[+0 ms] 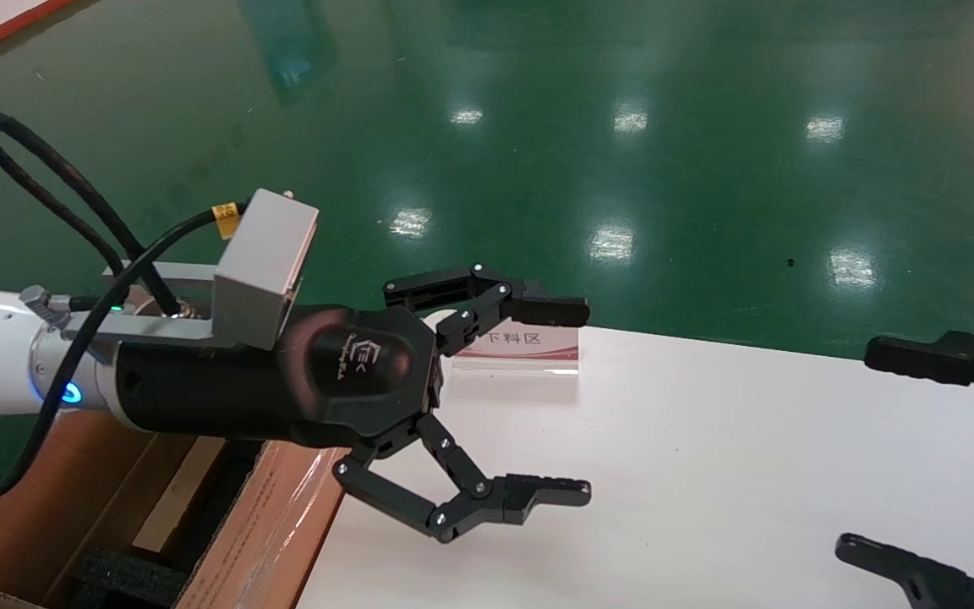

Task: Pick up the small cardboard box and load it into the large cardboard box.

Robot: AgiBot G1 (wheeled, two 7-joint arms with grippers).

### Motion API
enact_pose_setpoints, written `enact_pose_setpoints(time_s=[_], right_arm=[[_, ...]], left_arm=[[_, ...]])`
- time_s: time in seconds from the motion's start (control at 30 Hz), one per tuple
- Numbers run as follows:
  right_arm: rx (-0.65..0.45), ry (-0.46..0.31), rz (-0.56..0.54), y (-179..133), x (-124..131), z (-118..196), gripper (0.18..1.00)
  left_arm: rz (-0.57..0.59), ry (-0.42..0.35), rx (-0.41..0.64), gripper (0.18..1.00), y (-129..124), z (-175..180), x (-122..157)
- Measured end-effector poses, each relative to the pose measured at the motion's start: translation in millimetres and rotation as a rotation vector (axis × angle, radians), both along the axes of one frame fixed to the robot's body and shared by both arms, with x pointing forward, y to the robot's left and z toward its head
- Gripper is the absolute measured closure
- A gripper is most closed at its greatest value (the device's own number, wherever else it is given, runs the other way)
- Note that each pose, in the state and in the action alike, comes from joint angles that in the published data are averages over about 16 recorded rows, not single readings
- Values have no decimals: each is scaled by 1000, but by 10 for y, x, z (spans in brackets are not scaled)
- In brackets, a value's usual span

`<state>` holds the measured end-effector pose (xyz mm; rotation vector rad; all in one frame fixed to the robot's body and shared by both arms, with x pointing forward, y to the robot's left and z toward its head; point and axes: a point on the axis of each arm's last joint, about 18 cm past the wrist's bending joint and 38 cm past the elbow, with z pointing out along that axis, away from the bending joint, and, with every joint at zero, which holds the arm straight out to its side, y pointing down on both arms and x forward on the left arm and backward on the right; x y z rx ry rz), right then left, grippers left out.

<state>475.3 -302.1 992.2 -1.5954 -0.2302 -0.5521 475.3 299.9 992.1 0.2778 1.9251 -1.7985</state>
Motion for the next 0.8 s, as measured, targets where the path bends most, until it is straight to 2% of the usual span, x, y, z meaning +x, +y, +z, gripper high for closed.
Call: enact_pose_setpoints(time_s=[0.8], right_arm=[[0,0,0,0,0,-1,178]], left_arm=[[1,0,0,184,2,0,2]])
